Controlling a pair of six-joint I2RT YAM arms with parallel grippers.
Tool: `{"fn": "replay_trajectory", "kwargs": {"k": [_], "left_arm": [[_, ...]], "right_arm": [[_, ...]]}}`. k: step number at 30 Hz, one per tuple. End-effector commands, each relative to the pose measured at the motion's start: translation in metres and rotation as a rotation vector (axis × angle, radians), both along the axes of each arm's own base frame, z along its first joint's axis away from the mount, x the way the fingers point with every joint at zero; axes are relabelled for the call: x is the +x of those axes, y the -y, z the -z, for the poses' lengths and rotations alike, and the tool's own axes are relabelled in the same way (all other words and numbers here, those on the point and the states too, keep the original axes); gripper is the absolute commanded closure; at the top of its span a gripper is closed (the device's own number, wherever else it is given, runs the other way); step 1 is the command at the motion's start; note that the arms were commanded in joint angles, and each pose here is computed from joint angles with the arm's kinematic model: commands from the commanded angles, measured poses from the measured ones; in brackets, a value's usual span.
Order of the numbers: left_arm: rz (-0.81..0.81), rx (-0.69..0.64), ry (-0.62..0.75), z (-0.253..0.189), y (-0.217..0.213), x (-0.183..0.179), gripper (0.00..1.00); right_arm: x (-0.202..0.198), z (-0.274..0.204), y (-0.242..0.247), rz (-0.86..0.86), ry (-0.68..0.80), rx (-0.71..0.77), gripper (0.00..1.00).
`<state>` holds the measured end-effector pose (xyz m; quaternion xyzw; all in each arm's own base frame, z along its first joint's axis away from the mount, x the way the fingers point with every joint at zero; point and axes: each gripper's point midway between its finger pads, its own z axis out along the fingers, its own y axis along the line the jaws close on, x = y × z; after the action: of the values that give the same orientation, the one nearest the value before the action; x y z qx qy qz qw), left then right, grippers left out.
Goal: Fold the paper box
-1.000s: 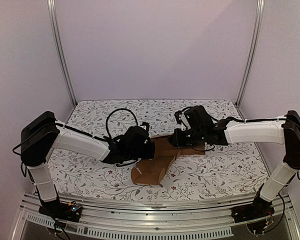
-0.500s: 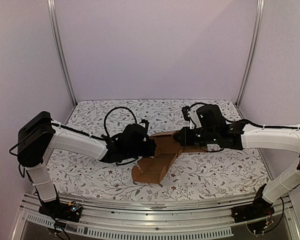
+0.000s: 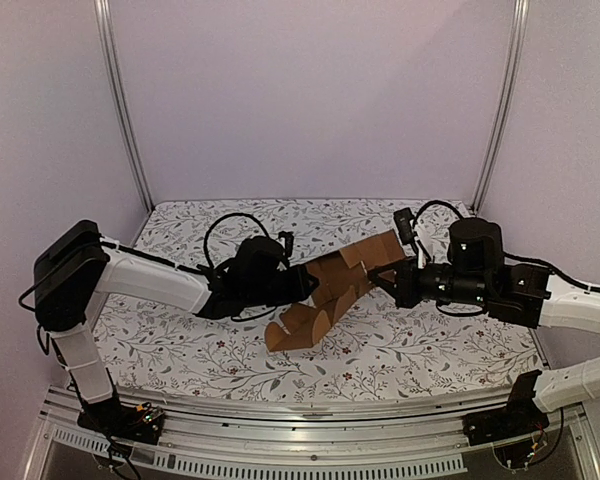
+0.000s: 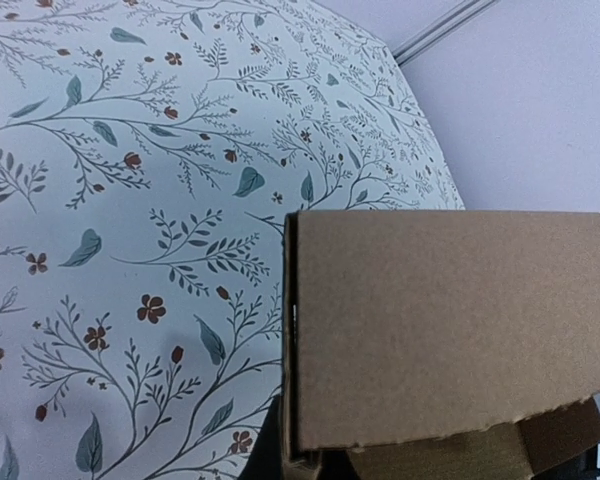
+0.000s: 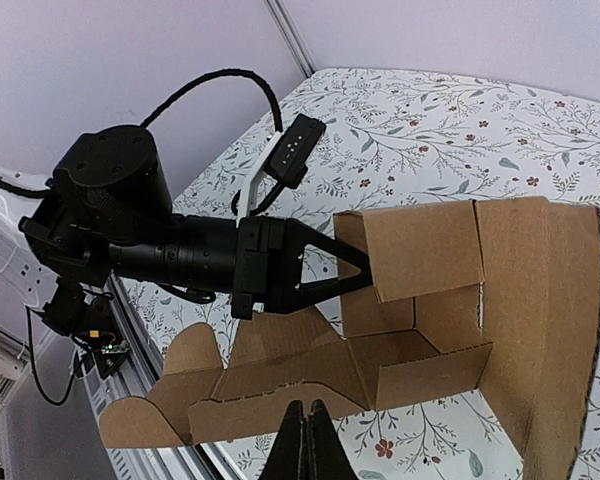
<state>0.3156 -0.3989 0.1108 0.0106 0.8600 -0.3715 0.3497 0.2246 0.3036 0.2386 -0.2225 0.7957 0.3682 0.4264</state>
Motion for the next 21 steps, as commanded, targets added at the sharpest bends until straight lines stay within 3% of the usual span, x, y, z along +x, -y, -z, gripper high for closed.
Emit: {"fn": "replay_trajectory", "kwargs": {"k": [1, 7, 21], "left_arm": [[0.008, -0.122, -0.019, -0.026, 0.003, -0.002, 1.0], [-0.036, -0.246, -0.078, -0.036, -0.002, 0.0, 1.0], [0.085, -0.433, -0.174, -0.052, 0.021, -0.018, 1.0]], "right_arm": [[-0.016, -0.004, -0.004, -0.059, 0.08, 0.003, 1.0], [-0.022, -0.011, -0.006, -0.06, 0.135, 0.02, 1.0], [0.007, -0.042, 0.004, 0.133, 0.207, 0.088, 1.0]]}}
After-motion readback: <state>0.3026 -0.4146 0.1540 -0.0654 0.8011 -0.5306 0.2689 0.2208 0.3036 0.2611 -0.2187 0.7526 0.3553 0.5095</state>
